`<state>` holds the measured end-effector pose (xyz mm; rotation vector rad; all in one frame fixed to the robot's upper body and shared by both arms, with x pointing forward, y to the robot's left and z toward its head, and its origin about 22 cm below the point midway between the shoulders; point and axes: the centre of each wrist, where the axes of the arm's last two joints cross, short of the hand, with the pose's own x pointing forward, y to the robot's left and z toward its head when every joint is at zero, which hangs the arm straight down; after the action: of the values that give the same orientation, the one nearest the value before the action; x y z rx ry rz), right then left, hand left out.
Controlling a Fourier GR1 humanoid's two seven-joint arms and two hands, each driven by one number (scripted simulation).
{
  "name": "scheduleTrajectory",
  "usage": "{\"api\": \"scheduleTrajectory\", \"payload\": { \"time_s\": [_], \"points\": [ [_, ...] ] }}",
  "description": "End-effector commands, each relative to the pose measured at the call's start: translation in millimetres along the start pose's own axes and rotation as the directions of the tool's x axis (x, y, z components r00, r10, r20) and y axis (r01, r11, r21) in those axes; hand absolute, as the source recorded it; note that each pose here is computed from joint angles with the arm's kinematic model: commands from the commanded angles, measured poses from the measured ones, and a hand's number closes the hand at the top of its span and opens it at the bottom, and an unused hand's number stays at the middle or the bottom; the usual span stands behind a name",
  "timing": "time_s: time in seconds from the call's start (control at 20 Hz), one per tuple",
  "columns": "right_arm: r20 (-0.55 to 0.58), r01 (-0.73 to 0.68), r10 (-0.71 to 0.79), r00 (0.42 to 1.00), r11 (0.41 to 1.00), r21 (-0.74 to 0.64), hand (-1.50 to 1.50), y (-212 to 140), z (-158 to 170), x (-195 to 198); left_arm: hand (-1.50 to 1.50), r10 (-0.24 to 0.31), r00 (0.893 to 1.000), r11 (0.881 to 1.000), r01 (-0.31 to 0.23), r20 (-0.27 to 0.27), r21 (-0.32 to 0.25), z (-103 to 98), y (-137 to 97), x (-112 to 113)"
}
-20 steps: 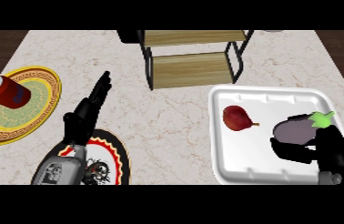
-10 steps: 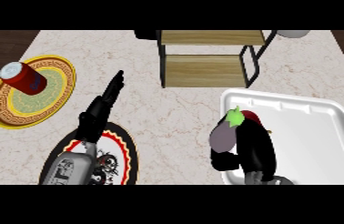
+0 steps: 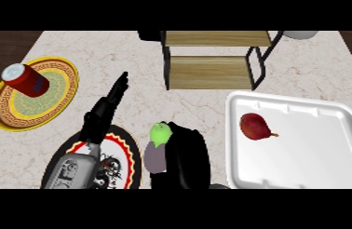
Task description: Pick the eggplant from the tray and place it in the tiered shelf
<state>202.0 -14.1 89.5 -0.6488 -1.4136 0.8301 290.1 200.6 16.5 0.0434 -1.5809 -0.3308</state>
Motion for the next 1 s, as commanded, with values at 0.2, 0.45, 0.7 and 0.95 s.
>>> {"api": "scheduleTrajectory", "payload": {
  "time_s": [0.2, 0.45, 0.7, 0.95],
  "points": [
    [0.082, 0.192, -0.180, 0.980, 0.965, -0.176, 1.50, -23, 13, 56, 0.00, -0.017, 1.000, 0.999, 0.017, -0.017, 0.037, -9, 15, 1],
    [0.063, 0.142, -0.128, 0.990, 0.939, -0.312, 1.50, -47, 2, 78, 0.00, -0.002, 1.000, 0.998, 0.004, -0.031, 0.064, -4, 13, -10],
    [0.045, 0.118, -0.109, 0.993, 0.886, -0.449, 1.50, -73, -14, 99, 0.00, 0.017, 0.999, 0.999, -0.015, -0.030, 0.052, 6, 7, -9],
    [0.043, 0.087, -0.075, 0.996, 0.832, -0.548, 1.50, -100, -20, 117, 0.00, -0.004, 1.000, 0.998, 0.006, -0.029, 0.062, 7, 17, -15]
  ]
}}
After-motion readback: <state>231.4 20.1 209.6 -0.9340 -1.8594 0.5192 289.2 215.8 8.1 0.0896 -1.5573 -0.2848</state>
